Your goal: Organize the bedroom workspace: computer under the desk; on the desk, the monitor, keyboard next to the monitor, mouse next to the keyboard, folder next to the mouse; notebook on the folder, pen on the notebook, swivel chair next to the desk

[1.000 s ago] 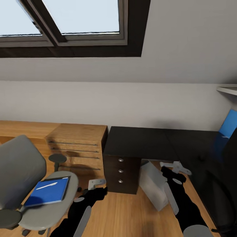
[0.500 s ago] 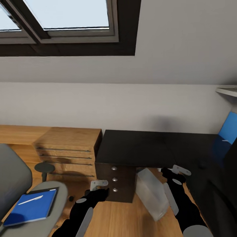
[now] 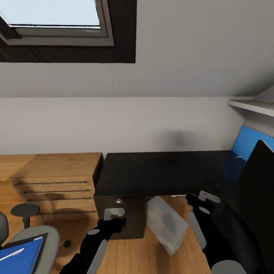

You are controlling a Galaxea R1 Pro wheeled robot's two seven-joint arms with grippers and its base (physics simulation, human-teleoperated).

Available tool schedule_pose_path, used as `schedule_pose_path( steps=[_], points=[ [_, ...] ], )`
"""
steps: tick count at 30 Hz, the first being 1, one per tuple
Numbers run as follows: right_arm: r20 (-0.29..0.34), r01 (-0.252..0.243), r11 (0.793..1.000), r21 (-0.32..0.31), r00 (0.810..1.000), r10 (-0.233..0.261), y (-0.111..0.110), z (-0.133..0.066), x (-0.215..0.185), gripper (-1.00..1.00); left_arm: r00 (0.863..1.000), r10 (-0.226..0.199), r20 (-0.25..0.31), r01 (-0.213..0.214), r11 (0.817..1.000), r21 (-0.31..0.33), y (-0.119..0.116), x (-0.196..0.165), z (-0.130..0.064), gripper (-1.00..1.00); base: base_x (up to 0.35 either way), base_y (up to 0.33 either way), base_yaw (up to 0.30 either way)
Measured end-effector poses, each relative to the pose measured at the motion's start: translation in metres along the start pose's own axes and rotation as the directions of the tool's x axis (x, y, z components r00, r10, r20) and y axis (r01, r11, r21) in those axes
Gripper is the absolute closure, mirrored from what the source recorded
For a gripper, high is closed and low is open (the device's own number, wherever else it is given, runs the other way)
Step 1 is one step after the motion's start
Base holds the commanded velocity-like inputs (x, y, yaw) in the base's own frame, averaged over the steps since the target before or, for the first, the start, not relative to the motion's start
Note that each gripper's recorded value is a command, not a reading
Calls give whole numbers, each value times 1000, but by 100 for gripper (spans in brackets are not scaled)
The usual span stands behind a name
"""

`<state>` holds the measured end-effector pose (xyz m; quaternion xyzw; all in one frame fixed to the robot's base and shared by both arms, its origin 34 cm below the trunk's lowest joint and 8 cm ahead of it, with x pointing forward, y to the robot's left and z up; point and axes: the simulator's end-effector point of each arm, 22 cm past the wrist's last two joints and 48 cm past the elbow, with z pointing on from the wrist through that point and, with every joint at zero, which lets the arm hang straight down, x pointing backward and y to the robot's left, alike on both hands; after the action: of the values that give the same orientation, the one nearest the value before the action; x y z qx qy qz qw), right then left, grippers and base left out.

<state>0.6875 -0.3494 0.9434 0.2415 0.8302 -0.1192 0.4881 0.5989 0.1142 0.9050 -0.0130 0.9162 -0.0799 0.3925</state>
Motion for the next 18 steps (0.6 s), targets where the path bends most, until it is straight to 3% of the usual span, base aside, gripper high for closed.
schedule_pose_path(
  steps=[14,18],
  points=[
    [1,9,1000,3,1000,-9,-2,2,4,-100,1000,-1,-1,1,1000,-2,1,0,0,-100,321,0,-10],
    [8,5,1000,4,1000,-5,-2,3,4,-100,1000,-1,0,1,1000,-2,1,0,0,-100,321,0,-134]
  ],
)
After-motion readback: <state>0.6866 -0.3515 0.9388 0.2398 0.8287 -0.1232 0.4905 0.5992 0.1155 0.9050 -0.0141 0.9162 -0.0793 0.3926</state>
